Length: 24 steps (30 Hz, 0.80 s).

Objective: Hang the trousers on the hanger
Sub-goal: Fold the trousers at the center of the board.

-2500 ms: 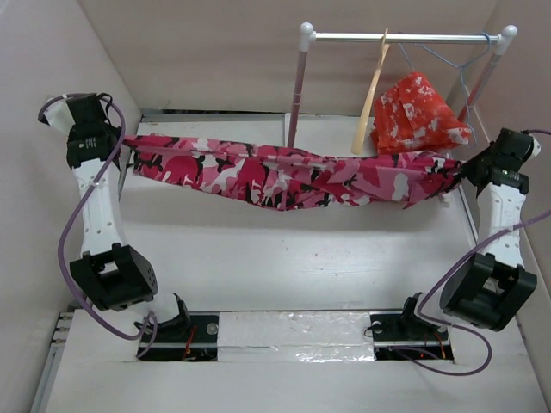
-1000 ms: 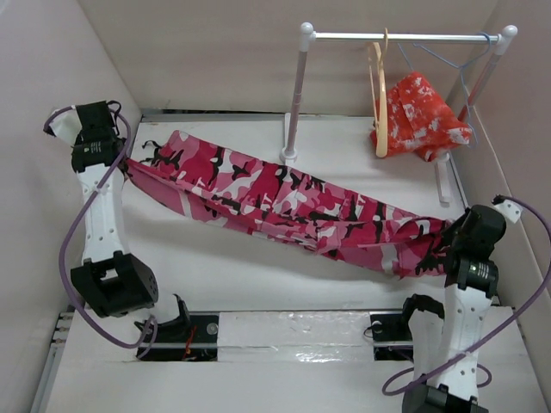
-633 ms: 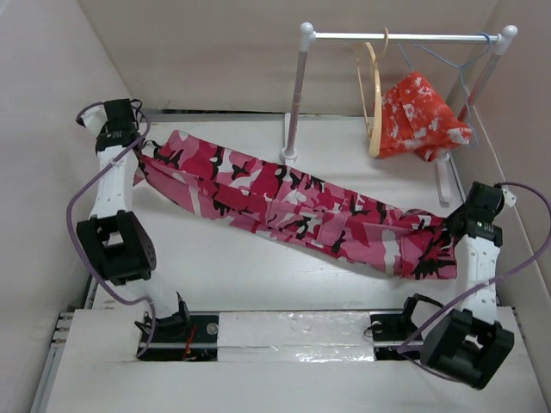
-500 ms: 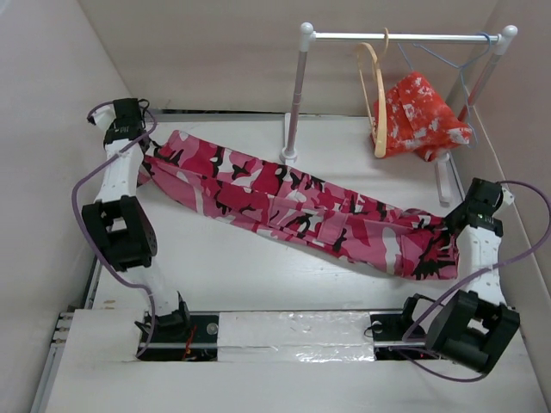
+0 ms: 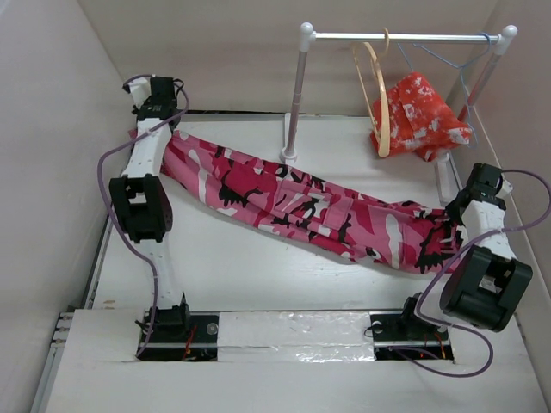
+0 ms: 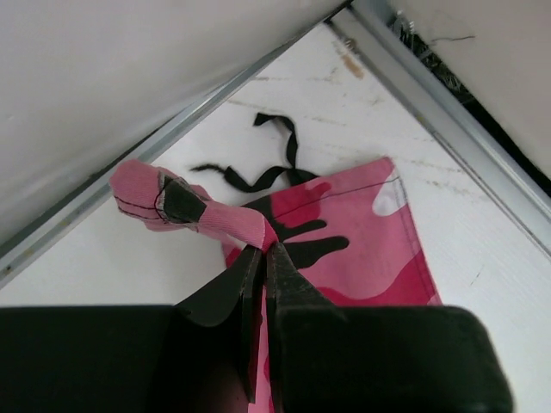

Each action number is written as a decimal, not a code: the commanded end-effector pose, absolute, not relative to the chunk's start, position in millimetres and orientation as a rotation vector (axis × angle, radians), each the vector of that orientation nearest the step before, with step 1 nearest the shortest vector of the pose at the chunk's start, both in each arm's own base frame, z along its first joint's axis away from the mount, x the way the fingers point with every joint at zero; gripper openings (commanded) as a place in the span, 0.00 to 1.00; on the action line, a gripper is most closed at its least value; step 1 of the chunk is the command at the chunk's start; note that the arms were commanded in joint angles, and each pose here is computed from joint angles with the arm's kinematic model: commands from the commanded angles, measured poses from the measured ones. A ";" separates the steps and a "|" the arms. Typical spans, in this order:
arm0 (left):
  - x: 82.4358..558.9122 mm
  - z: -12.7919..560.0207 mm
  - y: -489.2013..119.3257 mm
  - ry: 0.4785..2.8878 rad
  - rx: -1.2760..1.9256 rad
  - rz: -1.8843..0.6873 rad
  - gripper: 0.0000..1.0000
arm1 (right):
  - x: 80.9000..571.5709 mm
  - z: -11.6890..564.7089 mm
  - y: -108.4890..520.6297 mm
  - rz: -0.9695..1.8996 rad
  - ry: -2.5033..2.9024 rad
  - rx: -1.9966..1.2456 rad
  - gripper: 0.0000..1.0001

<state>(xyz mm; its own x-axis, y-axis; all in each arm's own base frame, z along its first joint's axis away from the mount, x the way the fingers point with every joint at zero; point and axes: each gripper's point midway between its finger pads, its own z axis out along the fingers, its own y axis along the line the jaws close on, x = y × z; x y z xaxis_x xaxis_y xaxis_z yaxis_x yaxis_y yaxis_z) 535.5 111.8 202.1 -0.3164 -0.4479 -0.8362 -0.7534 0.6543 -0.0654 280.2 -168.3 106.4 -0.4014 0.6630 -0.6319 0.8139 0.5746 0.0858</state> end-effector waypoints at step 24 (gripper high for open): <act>616.7 149.2 91.6 1.952 -0.731 0.577 0.60 | 361.2 165.9 -209.0 -0.368 1.932 1.148 0.75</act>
<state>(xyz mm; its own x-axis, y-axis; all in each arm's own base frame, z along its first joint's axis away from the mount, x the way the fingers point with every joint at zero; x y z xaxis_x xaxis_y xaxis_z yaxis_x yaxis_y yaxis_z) 621.2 89.5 105.1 -0.4502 -0.2554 -0.8556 -0.6834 0.7153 0.1461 334.6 -206.5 110.6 -0.3545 0.6403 -0.6814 0.8463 0.5296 0.0574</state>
